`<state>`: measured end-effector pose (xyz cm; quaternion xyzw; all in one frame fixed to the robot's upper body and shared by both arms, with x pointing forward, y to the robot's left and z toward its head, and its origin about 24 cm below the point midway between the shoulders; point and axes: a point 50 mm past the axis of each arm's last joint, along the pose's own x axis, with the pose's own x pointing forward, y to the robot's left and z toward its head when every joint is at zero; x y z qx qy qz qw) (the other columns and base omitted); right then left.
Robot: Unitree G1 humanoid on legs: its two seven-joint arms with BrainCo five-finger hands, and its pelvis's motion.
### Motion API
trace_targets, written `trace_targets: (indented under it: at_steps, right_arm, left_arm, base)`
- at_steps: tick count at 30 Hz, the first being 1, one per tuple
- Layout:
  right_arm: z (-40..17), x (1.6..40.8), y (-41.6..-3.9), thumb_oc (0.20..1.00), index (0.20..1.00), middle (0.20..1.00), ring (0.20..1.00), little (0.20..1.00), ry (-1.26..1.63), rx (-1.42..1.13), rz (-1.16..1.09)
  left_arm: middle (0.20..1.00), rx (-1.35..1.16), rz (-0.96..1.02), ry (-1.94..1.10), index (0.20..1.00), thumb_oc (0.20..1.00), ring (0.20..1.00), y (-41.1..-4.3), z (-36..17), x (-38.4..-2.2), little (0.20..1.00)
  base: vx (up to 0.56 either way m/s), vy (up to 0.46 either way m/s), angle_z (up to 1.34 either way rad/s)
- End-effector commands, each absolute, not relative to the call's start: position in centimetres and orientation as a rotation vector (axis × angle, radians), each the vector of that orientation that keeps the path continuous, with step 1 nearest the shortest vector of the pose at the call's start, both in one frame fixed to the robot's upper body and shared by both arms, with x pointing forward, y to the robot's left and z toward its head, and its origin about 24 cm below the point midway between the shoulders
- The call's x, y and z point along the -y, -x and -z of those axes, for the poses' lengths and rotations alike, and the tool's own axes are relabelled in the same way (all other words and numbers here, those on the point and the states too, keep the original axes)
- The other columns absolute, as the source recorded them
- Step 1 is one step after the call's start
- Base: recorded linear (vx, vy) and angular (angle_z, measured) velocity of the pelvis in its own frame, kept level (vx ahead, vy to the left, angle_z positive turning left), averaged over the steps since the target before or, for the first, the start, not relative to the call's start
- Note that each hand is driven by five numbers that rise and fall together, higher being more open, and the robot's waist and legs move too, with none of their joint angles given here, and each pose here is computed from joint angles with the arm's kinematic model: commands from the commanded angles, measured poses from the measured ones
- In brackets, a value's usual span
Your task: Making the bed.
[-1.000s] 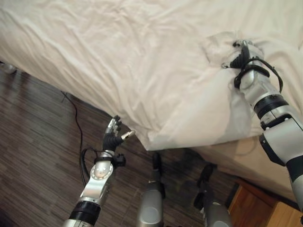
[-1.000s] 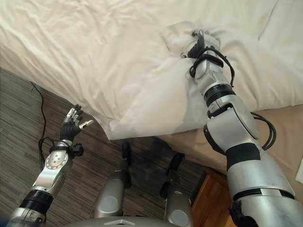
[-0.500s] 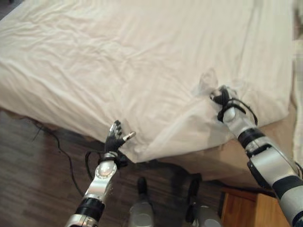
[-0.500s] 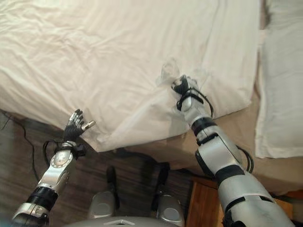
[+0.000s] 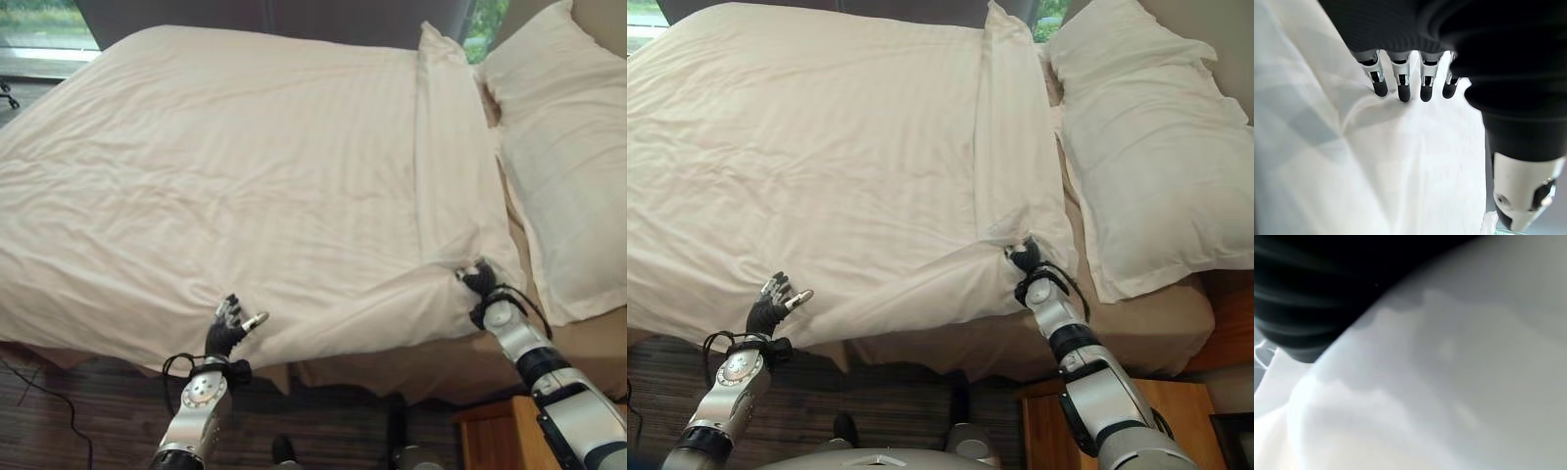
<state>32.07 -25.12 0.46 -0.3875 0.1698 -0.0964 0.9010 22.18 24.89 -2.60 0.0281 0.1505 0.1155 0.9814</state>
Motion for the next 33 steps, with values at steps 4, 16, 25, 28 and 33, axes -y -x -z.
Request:
trace_targets:
  at_steps: [4,16,25,28,33]
  right_arm:
    - [-1.1,35.4,-27.2,0.200,0.200,0.200,0.200,0.200,0.771,-0.513,0.597]
    - [8.3,34.5,-15.6,1.000,1.000,1.000,1.000,1.000,0.657,-0.873,0.653]
    - [14.5,30.9,-2.5,1.000,1.000,1.000,1.000,1.000,0.486,-1.475,0.662]
    - [14.4,31.0,-1.5,1.000,1.000,1.000,1.000,1.000,0.478,-1.512,0.674]
    - [13.5,32.6,-4.2,1.000,1.000,1.000,1.000,1.000,0.539,-1.390,0.671]
  left_arm:
    - [1.000,-0.219,-0.246,-0.008,1.000,1.000,1.000,-23.2,1.4,-24.3,1.000]
    - [1.000,-0.269,-0.305,0.035,1.000,1.000,1.000,-22.9,2.7,-23.7,1.000]
    - [1.000,-0.279,-0.273,0.021,1.000,1.000,1.000,-22.7,2.8,-23.3,1.000]
    - [1.000,-0.281,-0.274,0.023,1.000,1.000,1.000,-22.5,2.8,-23.5,1.000]
    - [1.000,-0.273,-0.280,0.034,1.000,1.000,1.000,-22.4,2.7,-23.8,1.000]
  base:
    - [-0.03,0.020,-0.20]
    - [-0.01,-0.027,-0.16]
    - [0.00,-0.004,-0.02]
    - [0.00,-0.006,0.05]
    - [0.00,0.001,0.01]
